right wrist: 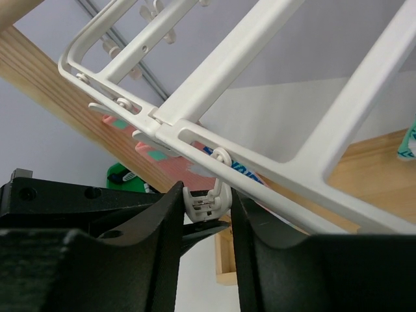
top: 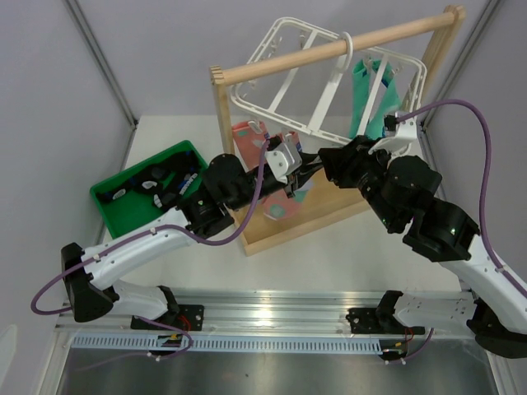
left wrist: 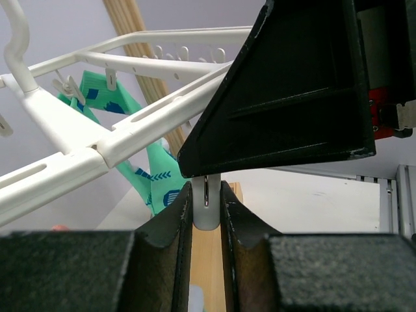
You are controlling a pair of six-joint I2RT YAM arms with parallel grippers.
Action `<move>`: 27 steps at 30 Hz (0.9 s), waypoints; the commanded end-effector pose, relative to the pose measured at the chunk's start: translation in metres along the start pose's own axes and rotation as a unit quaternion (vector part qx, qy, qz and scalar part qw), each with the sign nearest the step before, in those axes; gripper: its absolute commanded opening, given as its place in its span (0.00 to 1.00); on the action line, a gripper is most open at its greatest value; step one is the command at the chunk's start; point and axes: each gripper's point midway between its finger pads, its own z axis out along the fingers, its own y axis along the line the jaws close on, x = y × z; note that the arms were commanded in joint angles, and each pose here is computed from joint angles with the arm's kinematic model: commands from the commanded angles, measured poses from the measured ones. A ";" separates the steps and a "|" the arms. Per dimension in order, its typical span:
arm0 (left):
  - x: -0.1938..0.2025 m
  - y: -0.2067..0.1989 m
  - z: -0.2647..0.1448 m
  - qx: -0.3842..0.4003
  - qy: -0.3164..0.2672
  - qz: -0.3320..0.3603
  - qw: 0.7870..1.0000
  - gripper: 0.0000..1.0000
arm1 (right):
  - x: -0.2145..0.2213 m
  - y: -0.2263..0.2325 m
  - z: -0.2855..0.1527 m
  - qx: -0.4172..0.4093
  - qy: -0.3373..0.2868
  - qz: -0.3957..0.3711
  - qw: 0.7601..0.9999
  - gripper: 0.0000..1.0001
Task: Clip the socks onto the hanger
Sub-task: Open the clamp at the hanger.
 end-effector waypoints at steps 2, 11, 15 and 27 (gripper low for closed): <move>0.005 -0.024 -0.010 0.048 0.013 -0.018 0.999 0.25 | -0.038 -0.003 0.000 0.016 -0.071 0.028 0.997 0.32; -0.004 -0.012 -0.025 0.004 0.019 -0.053 0.998 0.64 | -0.032 -0.003 0.005 0.017 -0.064 0.021 0.998 0.12; -0.012 -0.003 -0.038 -0.029 0.025 -0.083 0.996 0.80 | -0.031 -0.002 0.008 0.017 -0.063 0.019 0.998 0.05; 0.032 0.037 -0.124 -0.203 0.131 -0.202 0.949 0.99 | -0.022 -0.004 0.012 0.020 -0.055 0.013 0.998 0.00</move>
